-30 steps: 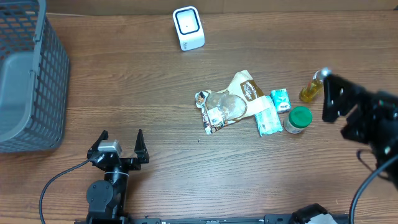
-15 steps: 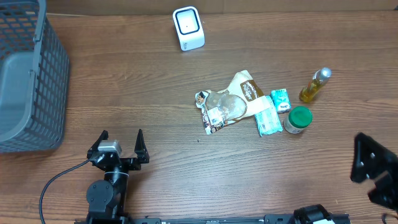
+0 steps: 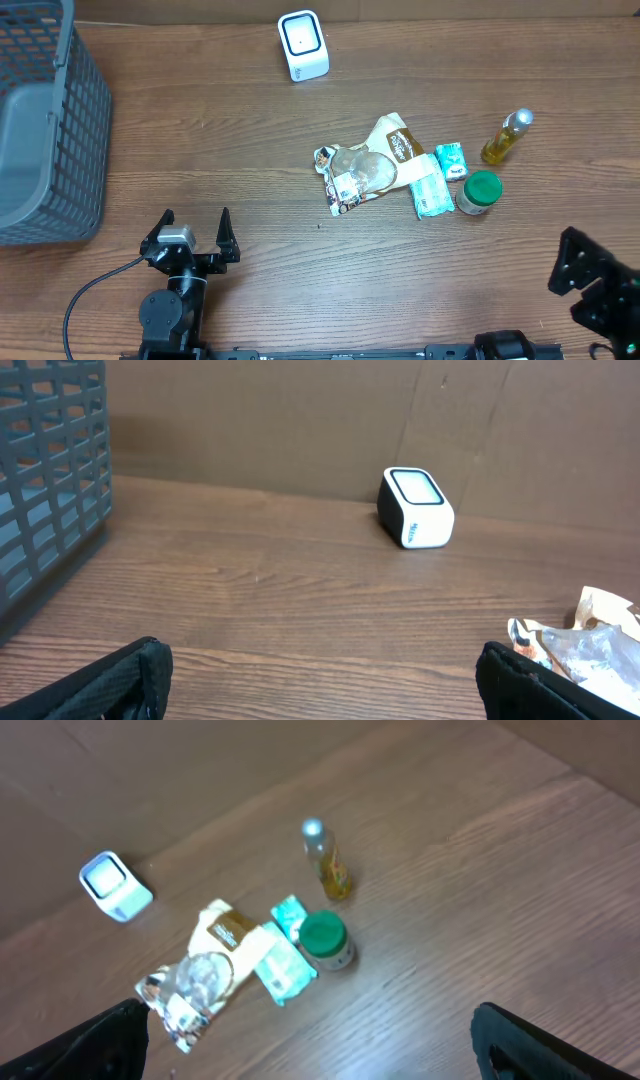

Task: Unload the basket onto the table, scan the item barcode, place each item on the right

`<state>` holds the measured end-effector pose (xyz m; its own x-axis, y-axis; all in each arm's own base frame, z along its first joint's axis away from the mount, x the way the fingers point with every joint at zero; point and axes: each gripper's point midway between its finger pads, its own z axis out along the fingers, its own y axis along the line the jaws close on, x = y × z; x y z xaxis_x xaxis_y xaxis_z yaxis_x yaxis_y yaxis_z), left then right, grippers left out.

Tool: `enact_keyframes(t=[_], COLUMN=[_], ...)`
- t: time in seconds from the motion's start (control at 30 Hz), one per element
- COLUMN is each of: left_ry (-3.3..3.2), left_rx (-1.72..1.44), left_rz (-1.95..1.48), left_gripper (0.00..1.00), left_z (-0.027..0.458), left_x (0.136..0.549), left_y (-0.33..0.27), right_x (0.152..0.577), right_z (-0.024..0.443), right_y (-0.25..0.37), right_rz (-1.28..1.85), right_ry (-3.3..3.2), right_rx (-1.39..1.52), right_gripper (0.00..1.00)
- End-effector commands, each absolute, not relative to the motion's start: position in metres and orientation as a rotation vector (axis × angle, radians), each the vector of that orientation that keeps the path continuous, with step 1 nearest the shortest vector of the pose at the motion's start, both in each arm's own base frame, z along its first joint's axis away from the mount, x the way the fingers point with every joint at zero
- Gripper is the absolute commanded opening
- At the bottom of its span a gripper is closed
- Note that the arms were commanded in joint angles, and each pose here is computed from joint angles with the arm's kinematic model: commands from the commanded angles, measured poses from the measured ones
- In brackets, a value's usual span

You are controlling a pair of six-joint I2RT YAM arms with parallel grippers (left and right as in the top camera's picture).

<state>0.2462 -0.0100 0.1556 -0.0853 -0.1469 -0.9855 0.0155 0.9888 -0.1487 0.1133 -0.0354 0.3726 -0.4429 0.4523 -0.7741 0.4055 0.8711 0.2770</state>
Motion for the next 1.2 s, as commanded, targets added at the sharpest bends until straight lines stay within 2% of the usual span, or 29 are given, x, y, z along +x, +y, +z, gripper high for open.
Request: enact_keyframes(t=[0.0,0.77,1.0,1.17], left_ry=[1.642,1.642,1.642,1.642], left_rx=[-0.097,-0.096,-0.097,-0.097], left_rz=[-0.11,-0.11,-0.11,-0.11], left_gripper=[0.99,1.0,1.0,1.0], left_z=[0.157,0.157,0.157,0.157], left_x=[0.246,0.246,0.246,0.246], left_y=[-0.007,-0.007,-0.007,-0.007], right_x=[0.103,0.141,0.161,0.181], right_z=[0.363,0.274,0.269,0.286], right_y=[-0.037,-0.031,-0.03,-0.027], right_rz=[0.078,0.189,0.245,0.289], right_ry=[2.041,1.788,1.63,1.494], right_rx=[0.624,0.589,0.569,0.55], right_gripper=[1.0,1.0,1.0,1.0])
